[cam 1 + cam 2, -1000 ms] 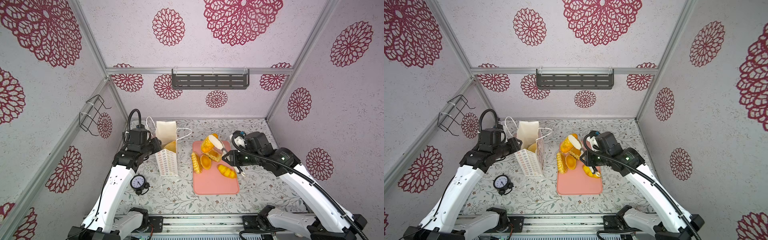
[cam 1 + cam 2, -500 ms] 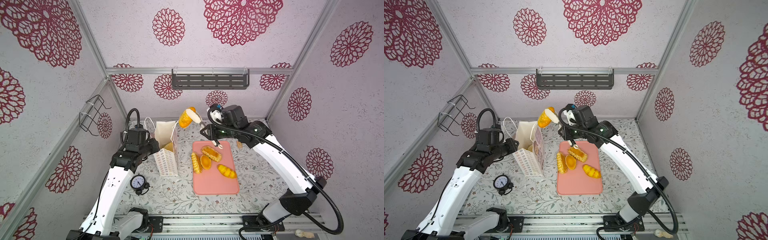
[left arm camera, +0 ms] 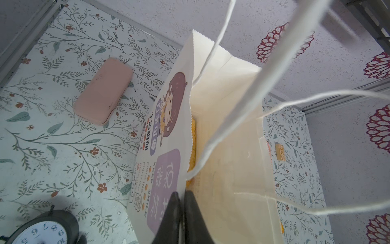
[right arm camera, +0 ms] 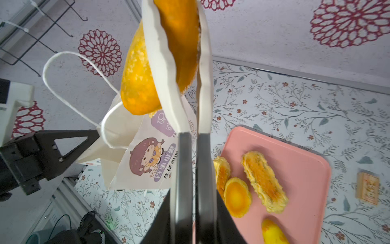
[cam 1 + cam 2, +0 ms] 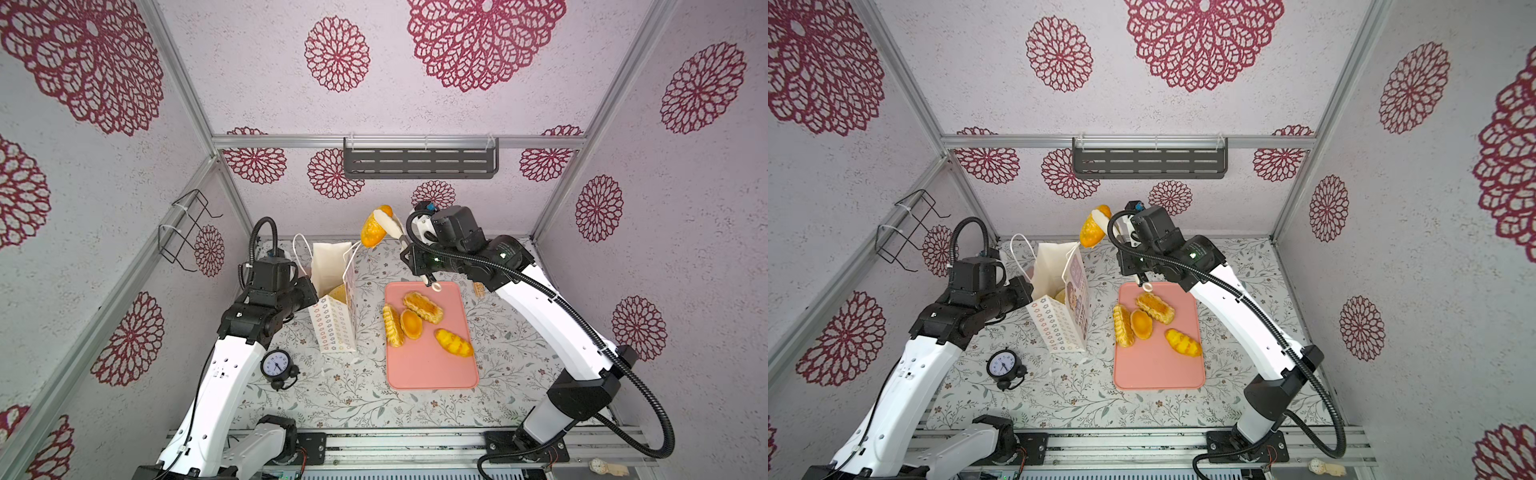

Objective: Place the fake bread into the paper bag
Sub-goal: 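Lift the orange bun and carry it to the bag with the right gripper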

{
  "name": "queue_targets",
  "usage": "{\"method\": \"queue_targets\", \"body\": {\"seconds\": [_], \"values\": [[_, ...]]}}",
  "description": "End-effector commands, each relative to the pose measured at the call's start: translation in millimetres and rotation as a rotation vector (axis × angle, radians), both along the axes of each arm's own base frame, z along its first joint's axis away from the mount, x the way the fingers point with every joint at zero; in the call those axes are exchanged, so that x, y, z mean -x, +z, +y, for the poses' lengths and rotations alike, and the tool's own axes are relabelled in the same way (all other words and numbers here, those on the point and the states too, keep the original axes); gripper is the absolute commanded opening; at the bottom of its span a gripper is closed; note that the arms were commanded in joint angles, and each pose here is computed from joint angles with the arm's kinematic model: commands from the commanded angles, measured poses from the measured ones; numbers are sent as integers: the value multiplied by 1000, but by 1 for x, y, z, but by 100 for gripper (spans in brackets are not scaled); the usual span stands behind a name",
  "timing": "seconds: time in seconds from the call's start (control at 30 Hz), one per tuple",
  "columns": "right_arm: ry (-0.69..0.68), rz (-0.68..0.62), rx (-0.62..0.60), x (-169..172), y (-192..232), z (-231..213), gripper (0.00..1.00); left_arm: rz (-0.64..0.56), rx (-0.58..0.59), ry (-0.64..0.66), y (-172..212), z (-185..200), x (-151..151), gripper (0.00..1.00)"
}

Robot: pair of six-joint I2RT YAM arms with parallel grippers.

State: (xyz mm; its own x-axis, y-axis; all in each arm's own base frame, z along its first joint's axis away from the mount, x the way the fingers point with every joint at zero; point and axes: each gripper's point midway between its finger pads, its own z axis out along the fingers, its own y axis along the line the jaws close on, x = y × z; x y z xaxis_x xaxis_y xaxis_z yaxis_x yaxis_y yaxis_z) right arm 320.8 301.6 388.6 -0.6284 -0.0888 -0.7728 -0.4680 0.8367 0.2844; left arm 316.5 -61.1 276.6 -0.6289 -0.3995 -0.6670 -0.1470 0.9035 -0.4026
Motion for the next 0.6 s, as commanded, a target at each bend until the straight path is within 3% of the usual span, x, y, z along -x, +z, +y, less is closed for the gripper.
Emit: {"method": "queue_targets", "body": {"seconds": [0.0, 0.2, 0.57], "values": [[-59, -191, -124, 12, 76, -30, 24, -10, -1, -5, 2, -1, 1, 8], [64, -202, -211, 19, 91, 1, 25, -13, 9, -10, 3, -4, -1, 5], [234, -31, -67, 18, 25, 80, 25, -11, 12, -4, 3, -3, -1, 2]]}}
